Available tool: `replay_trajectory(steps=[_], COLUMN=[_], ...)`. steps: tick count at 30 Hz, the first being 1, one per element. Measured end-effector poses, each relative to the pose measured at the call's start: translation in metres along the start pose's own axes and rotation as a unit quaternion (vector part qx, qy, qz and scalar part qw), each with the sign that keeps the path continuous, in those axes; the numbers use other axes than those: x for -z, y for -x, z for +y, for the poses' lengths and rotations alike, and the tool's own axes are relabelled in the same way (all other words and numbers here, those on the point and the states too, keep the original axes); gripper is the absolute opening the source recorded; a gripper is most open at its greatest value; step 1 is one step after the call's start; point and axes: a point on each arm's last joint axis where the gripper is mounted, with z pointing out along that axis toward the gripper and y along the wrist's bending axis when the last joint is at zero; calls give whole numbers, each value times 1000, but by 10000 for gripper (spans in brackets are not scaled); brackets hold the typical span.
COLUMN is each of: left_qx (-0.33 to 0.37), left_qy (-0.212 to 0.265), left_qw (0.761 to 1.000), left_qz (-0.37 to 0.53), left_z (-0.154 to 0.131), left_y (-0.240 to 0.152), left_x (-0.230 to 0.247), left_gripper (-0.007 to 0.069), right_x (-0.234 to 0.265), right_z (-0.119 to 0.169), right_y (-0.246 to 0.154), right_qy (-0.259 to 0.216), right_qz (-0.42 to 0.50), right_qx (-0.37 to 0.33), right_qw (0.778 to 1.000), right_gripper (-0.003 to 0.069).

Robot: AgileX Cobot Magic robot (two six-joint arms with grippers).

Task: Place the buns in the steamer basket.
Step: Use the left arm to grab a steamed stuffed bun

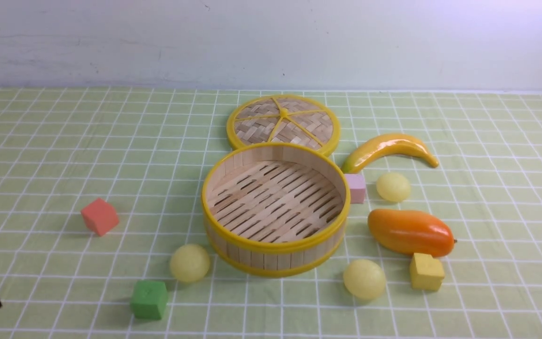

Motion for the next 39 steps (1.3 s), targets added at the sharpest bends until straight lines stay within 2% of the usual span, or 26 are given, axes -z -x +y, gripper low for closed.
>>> replay_trajectory(steps=[1,2,4,8,9,12,14,15,17,18,21,28,31,33,34,36,39], left_qx=[-13,-15,-34,-47,-48,-54,-66,-92,-110,-138,-176,-211,-219,-227,-228,-235,-240], left_qy=[19,23,76,157,159,159,147,129,122,118,128,160,165,162,162,159,156], left_qw=[998,998,978,931,929,901,891,878,873,863,849,827,822,819,818,818,822], left_qz=[60,62,193,325,330,400,425,452,459,471,482,496,500,501,503,501,492], left_z=[-4,-4,-1,27,28,44,43,36,29,17,8,22,29,34,35,41,45], left_y=[7,10,20,33,33,31,27,18,15,8,1,-15,-22,-29,-30,-36,-41], left_x=[-8,-10,-34,-91,-93,-138,-155,-175,-185,-201,-225,-278,-291,-300,-300,-308,-315], left_gripper=[-13,-13,-13,-13,-13,-13,-13,-13,-13,-13,-13,-2,46,124,131,216,265], right_x=[0,0,0,0,0,0,0,0,0,0,0,0,0,0,0,0,0], right_z=[0,0,0,0,0,0,0,0,0,0,0,0,0,0,0,0,0], right_y=[0,0,0,0,0,0,0,0,0,0,0,0,0,0,0,0,0], right_qy=[0,0,0,0,0,0,0,0,0,0,0,0,0,0,0,0,0], right_qz=[0,0,0,0,0,0,0,0,0,0,0,0,0,0,0,0,0], right_qx=[0,0,0,0,0,0,0,0,0,0,0,0,0,0,0,0,0], right_qw=[1000,1000,1000,1000,1000,1000,1000,1000,1000,1000,1000,1000,1000,1000,1000,1000,1000], right_gripper=[239,239,239,239,239,239,239,239,239,239,239,239,239,239,239,239,239])
